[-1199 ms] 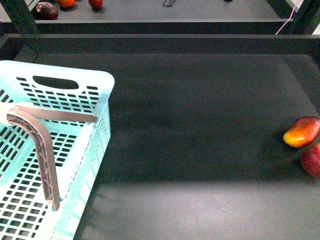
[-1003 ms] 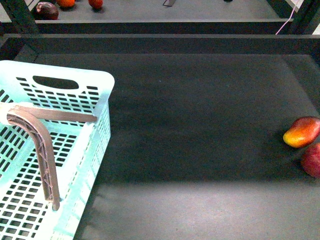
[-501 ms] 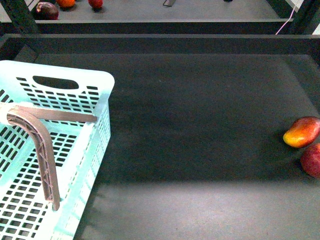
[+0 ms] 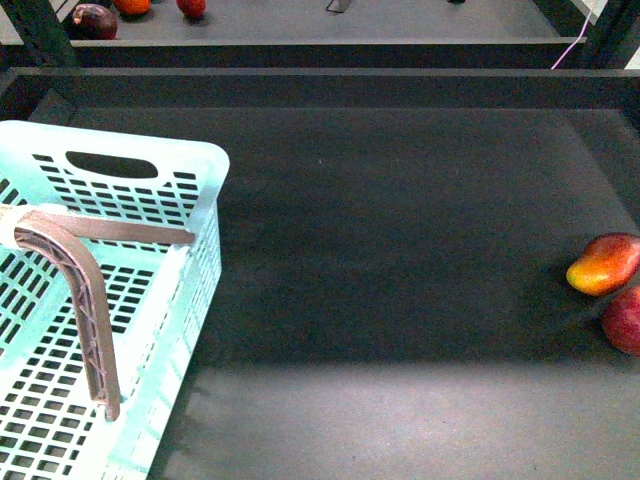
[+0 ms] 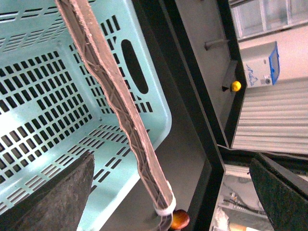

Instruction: Pick apple with right arm and hold basket with left

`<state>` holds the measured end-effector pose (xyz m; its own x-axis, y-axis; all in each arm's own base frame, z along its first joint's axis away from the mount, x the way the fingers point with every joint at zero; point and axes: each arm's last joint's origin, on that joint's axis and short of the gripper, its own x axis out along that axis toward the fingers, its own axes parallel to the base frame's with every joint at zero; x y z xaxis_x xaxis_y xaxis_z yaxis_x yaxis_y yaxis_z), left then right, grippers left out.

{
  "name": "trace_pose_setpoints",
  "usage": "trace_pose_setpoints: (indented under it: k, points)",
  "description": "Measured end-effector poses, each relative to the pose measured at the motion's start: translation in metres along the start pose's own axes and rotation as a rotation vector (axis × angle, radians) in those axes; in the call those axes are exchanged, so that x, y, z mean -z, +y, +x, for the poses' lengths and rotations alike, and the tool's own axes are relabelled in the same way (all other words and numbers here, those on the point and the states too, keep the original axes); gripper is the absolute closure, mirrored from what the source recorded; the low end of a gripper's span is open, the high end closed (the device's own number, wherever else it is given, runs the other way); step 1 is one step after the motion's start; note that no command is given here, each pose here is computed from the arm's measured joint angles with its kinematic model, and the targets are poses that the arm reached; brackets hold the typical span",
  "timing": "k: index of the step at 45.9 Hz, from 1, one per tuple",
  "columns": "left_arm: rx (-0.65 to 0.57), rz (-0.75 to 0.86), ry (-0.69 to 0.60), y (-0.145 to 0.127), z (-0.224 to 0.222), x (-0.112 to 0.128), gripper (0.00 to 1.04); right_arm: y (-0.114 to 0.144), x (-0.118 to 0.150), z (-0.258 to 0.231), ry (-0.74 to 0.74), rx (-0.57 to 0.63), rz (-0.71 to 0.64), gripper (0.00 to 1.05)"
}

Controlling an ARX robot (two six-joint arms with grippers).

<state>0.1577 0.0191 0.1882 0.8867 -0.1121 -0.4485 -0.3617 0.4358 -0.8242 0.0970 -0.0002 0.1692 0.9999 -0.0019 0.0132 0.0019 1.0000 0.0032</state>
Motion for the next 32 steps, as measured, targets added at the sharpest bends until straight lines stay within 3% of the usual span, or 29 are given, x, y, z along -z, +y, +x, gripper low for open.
trace_pose_setpoints:
  k: [13, 26, 32]
  points:
    - [-0.162, -0.166, 0.014, 0.004, 0.062, -0.011, 0.07, 0.000, 0.000, 0.000, 0.000, 0.000, 0.000, 0.09]
    - [-0.243, -0.179, 0.027, 0.004, 0.097, -0.015, 0.08, 0.000, 0.000, 0.000, 0.000, 0.000, 0.000, 0.09]
    - [-0.261, -0.182, 0.026, 0.006, 0.102, -0.015, 0.26, 0.000, 0.000, 0.000, 0.000, 0.000, 0.000, 0.09]
